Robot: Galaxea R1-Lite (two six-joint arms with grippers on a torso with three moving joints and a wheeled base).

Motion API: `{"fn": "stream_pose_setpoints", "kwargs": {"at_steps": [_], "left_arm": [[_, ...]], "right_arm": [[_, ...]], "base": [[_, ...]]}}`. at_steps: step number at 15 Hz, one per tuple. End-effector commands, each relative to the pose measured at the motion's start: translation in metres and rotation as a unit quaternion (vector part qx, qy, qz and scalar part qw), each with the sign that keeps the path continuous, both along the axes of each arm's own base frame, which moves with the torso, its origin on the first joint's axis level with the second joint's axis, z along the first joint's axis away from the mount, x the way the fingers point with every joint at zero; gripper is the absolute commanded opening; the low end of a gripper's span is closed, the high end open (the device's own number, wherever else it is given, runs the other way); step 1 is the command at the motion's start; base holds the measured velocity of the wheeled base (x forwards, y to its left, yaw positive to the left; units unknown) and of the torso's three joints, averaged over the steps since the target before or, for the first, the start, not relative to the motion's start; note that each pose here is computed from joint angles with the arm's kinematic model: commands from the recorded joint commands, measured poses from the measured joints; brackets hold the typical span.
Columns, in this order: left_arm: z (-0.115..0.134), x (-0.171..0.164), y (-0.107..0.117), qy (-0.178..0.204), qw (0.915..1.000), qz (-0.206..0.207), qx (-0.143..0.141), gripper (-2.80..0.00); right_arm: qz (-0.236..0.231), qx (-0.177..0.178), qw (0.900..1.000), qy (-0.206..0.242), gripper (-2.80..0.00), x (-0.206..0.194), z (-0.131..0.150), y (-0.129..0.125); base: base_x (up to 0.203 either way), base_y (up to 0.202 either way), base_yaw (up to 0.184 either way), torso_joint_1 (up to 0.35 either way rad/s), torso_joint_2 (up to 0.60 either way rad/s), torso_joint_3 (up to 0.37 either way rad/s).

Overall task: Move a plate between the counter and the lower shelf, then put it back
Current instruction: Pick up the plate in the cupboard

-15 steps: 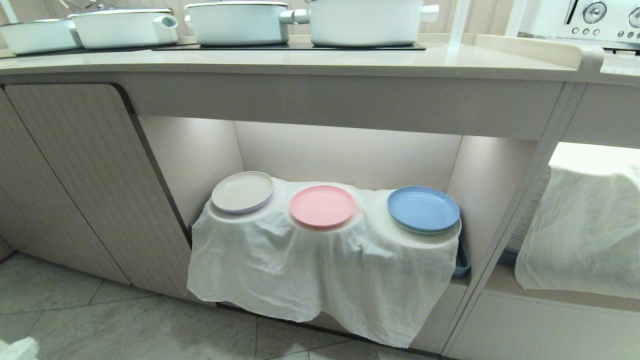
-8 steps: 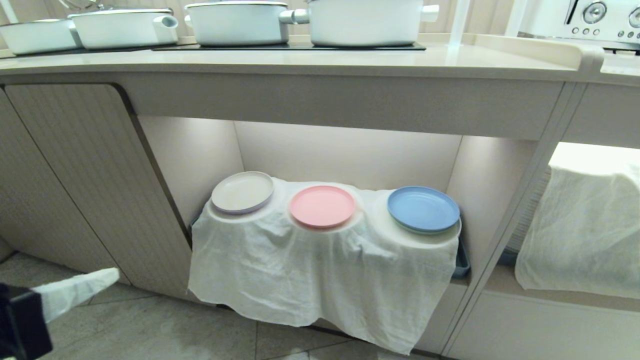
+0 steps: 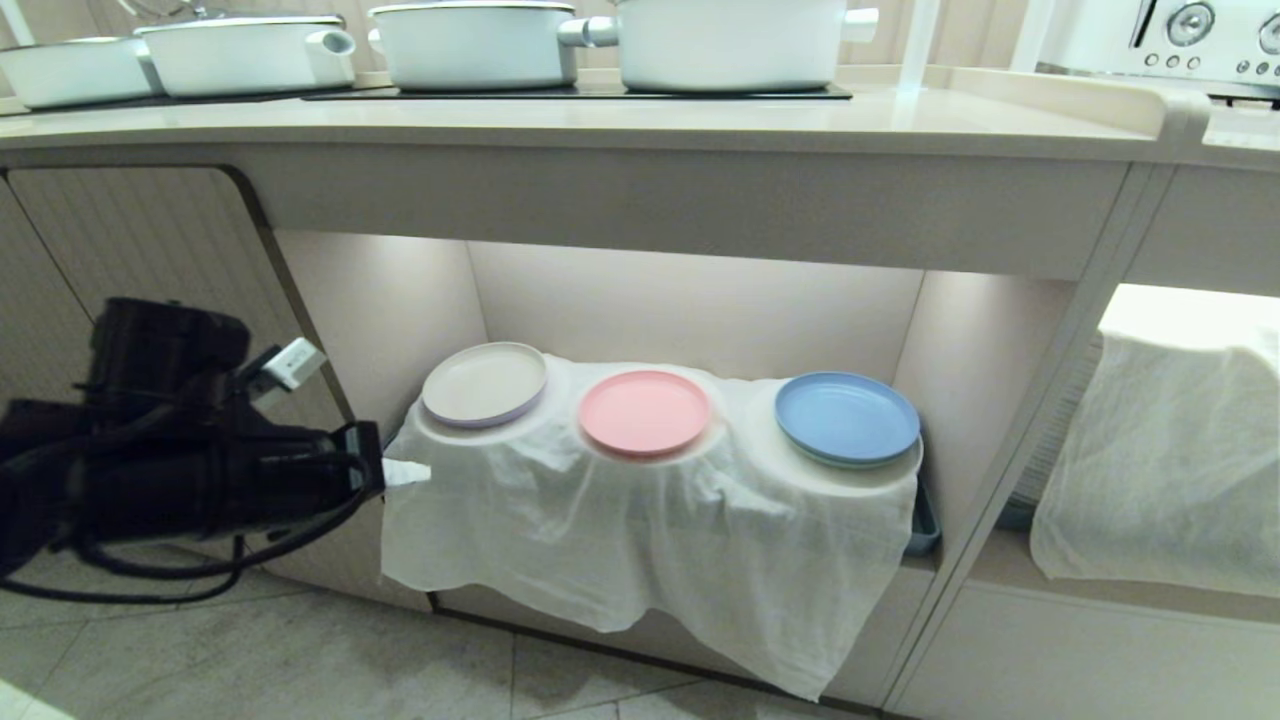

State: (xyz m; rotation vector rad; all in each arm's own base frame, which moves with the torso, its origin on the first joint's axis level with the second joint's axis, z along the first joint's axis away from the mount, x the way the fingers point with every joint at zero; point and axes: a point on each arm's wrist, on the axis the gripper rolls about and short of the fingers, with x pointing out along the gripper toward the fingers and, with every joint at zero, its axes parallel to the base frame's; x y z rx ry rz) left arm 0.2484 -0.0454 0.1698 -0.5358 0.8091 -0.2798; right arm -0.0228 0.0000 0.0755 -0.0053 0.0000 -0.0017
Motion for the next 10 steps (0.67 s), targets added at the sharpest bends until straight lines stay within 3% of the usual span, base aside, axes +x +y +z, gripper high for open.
{"fn": "stream_pose_setpoints", "kwargs": {"at_steps": [1, 3, 6, 10], "left_arm": [[-0.03, 0.046, -0.021, 0.068, 0.997, 0.034, -0.017, -2.8], [-0.039, 0.067, -0.038, 0.09, 0.9933, 0.064, -0.034, -2.8], [-0.058, 0.089, -0.06, 0.114, 0.9885, 0.092, -0.039, -2.8], [-0.071, 0.123, -0.081, 0.106, 0.9843, 0.136, -0.038, -2.8]], "right_arm": [[0.0, 0.0, 1.0, 0.0, -2.8, 0.0, 0.0, 0.0], [0.0, 0.0, 1.0, 0.0, -2.8, 0.0, 0.0, 0.0], [0.0, 0.0, 1.0, 0.0, -2.8, 0.0, 0.0, 0.0], [0.0, 0.0, 1.0, 0.0, -2.8, 0.0, 0.0, 0.0]], "base": [[0.0, 0.0, 0.0, 0.0, 0.0, 0.0], [0.0, 0.0, 0.0, 0.0, 0.0, 0.0], [0.0, 0.0, 0.0, 0.0, 0.0, 0.0], [0.0, 0.0, 0.0, 0.0, 0.0, 0.0]]}}
